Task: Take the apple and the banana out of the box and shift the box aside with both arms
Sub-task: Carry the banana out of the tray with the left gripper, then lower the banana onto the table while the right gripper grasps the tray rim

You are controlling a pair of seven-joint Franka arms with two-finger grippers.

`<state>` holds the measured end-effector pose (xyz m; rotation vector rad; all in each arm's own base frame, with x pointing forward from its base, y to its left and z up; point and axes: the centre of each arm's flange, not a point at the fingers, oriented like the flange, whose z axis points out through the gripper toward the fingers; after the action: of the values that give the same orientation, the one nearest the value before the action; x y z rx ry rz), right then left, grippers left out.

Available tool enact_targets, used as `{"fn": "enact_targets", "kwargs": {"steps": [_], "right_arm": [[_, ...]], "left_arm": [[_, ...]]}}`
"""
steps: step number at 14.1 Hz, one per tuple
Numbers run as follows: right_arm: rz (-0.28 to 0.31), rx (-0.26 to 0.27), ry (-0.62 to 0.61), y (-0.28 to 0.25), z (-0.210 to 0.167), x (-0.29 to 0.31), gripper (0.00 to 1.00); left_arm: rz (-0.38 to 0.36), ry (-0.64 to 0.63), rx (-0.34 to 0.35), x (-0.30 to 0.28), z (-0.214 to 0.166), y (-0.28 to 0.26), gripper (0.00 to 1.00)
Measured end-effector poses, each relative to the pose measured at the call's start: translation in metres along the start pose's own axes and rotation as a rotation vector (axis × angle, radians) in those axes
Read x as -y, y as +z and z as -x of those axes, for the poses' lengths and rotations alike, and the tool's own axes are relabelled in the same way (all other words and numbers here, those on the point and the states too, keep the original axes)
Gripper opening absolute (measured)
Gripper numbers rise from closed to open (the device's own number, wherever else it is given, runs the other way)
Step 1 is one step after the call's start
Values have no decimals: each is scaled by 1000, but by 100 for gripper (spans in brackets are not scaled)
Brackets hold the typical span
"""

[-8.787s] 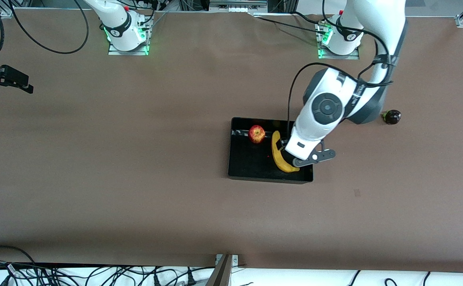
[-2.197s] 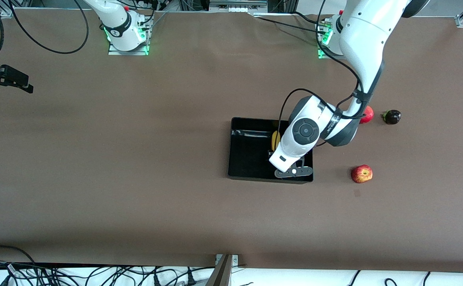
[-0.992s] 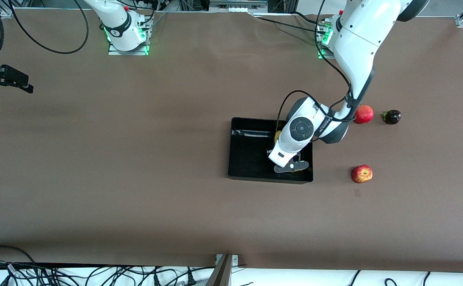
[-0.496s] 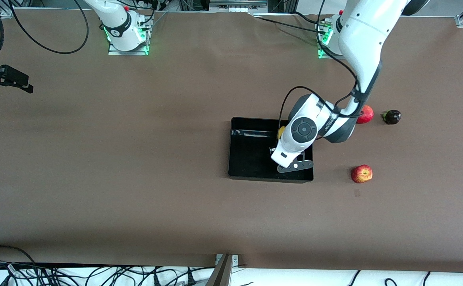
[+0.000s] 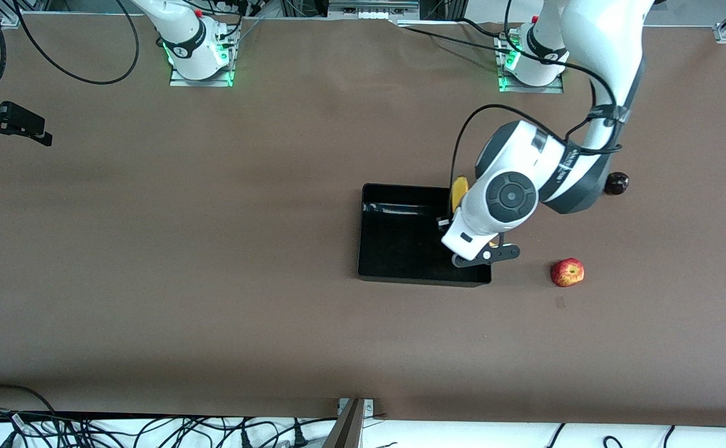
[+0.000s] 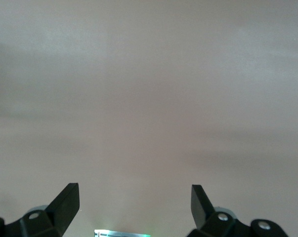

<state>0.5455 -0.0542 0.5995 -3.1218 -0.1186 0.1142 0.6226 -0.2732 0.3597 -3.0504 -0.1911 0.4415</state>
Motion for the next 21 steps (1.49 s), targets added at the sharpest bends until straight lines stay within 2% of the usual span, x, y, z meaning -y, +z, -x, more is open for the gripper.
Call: {"fn": "enact_targets", "kwargs": {"steps": [2, 4, 6, 9, 11, 14, 17, 21], "right_arm": [[0, 0, -1, 0, 0, 0, 100], [0, 2, -7, 0, 0, 2, 100], [-7, 44, -26, 9, -2, 12, 100], [-9, 106, -99, 29, -13, 52, 100], [-31, 140, -159, 53, -27, 90, 100], [-50, 139, -209, 96, -63, 167, 100], [-74, 91, -142, 144, -92, 255, 100], [-103, -61, 7, 213, -104, 383, 100]], "left_arm": [[-15, 78, 65, 52, -14, -8, 36], [-7, 128, 99, 115, -37, -6, 36], [3, 172, 107, 182, -60, -1, 36], [3, 207, 74, 260, -82, 3, 36], [-5, 221, 38, 295, -95, 11, 36], [-20, 236, -23, 338, -118, 43, 36], [-32, 221, -75, 359, -138, 92, 36], [-43, 208, -161, 370, -149, 146, 36]]}}
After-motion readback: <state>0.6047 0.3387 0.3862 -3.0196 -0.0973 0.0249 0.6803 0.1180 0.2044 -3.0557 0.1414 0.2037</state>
